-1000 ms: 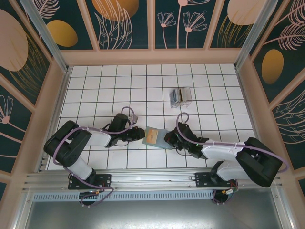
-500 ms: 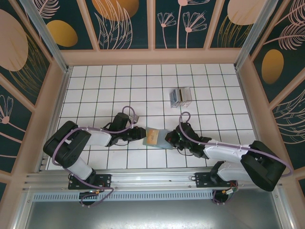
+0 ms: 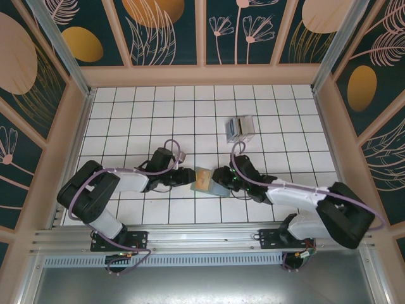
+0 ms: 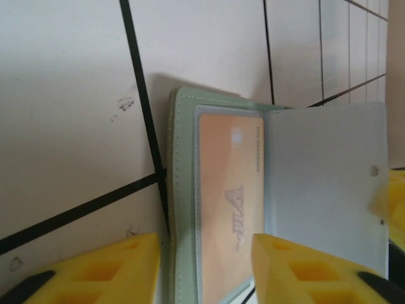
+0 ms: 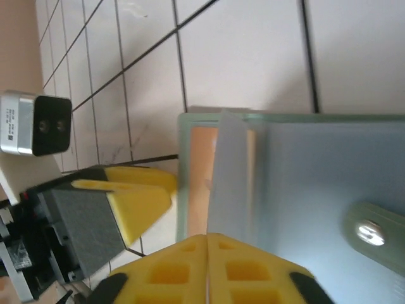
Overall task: Put the credit cards into the card holder
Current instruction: Flip over the card slot in the card holder, then pick up the credit card from the storage box.
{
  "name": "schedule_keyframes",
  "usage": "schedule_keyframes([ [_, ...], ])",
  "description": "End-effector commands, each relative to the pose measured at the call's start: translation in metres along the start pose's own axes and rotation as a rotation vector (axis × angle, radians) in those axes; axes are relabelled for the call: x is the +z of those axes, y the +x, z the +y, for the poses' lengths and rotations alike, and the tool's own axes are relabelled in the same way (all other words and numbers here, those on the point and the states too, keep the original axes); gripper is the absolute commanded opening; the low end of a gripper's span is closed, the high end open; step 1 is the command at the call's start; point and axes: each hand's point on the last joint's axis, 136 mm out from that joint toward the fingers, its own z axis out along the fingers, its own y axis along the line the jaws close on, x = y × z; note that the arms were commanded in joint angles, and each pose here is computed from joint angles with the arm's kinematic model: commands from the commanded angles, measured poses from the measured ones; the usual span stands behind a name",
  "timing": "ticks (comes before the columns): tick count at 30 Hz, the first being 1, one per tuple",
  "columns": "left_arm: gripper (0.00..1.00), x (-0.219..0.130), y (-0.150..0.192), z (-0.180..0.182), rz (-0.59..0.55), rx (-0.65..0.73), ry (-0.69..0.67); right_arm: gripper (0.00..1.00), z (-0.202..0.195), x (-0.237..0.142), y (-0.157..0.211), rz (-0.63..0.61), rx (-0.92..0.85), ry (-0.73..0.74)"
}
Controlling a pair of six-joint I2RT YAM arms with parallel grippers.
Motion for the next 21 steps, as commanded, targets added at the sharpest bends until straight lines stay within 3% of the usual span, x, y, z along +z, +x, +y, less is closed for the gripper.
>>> schedule_keyframes([
  [1, 0.50, -0.005, -0.004, 0.006, -0.048, -0.021, -0.011, 0.37, 0.054, 0.018, 0.003, 0.077, -0.048, -0.150],
  [3, 0.55, -0.009, -0.006, -0.003, -0.047, -0.029, 0.023, 0.42, 0.069, 0.022, 0.005, 0.125, -0.065, -0.160],
  [5, 0.57, -0.013, -0.010, -0.009, -0.057, -0.010, 0.028, 0.45, 0.067, 0.017, 0.000, 0.097, -0.097, -0.127],
  [13, 0.59, -0.016, -0.019, -0.008, -0.039, 0.049, -0.052, 0.66, 0.023, -0.049, -0.068, -0.158, -0.258, 0.133],
  [18, 0.59, -0.020, -0.030, -0.003, -0.066, 0.060, -0.125, 0.70, 0.000, -0.083, -0.128, -0.281, -0.295, 0.264],
  [19, 0.59, -0.022, -0.033, -0.006, -0.079, 0.069, -0.125, 0.75, 0.001, -0.085, -0.133, -0.289, -0.302, 0.263],
  [21, 0.59, -0.030, -0.039, -0.010, -0.107, 0.091, -0.144, 0.99, -0.010, -0.095, -0.159, -0.347, -0.275, 0.291],
])
